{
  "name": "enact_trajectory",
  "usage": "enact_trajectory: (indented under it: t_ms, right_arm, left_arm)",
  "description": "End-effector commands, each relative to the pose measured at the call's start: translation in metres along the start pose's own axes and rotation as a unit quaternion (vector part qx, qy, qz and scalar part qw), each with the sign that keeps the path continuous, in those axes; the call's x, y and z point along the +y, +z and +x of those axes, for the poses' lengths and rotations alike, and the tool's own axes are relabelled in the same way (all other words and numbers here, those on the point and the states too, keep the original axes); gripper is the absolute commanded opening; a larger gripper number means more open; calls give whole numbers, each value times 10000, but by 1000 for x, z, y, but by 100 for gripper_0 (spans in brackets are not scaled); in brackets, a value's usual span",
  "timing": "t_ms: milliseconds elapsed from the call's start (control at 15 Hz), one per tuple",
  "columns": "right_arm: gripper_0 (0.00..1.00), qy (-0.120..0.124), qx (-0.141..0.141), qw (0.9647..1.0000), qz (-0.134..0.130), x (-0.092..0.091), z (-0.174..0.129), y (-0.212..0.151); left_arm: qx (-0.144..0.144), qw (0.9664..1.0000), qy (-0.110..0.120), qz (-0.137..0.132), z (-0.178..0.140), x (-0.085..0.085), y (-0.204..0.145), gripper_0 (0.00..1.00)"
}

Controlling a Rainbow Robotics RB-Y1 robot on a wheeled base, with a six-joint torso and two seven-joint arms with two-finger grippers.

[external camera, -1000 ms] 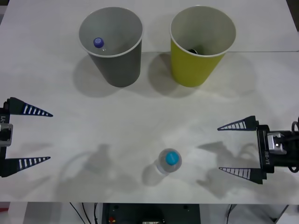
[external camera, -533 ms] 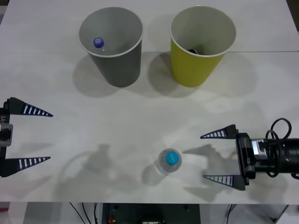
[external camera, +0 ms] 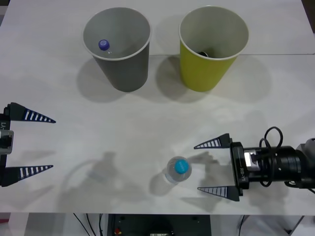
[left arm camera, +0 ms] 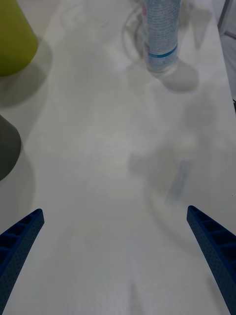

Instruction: Put the can into the green bin and the plastic bottle into the gray bin

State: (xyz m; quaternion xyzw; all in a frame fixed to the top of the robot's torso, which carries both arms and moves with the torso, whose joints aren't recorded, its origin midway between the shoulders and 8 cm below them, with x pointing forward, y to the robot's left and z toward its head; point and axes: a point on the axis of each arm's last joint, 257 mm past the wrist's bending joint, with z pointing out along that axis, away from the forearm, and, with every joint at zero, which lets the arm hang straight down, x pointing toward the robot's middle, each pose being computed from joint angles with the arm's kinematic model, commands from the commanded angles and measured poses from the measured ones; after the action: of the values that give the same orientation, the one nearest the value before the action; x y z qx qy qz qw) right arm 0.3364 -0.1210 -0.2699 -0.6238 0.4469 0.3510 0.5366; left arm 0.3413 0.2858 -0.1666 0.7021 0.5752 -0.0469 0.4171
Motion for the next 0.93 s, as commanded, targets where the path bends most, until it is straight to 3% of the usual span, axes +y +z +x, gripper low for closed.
enact_trajectory:
  t_ms: [67, 867, 933]
  right_arm:
    - [100, -110, 39, 9999, -57, 1, 4, 15]
    - [100, -296, -135, 9994, -82, 9, 3, 79]
    - [87, -326, -134, 9994, -67, 9, 3, 79]
  left_arm:
    - [0, 10000, 0, 0, 0, 0, 0, 100]
    - [0, 10000, 0, 0, 0, 0, 0, 100]
    - [0, 10000, 0, 0, 0, 0, 0, 100]
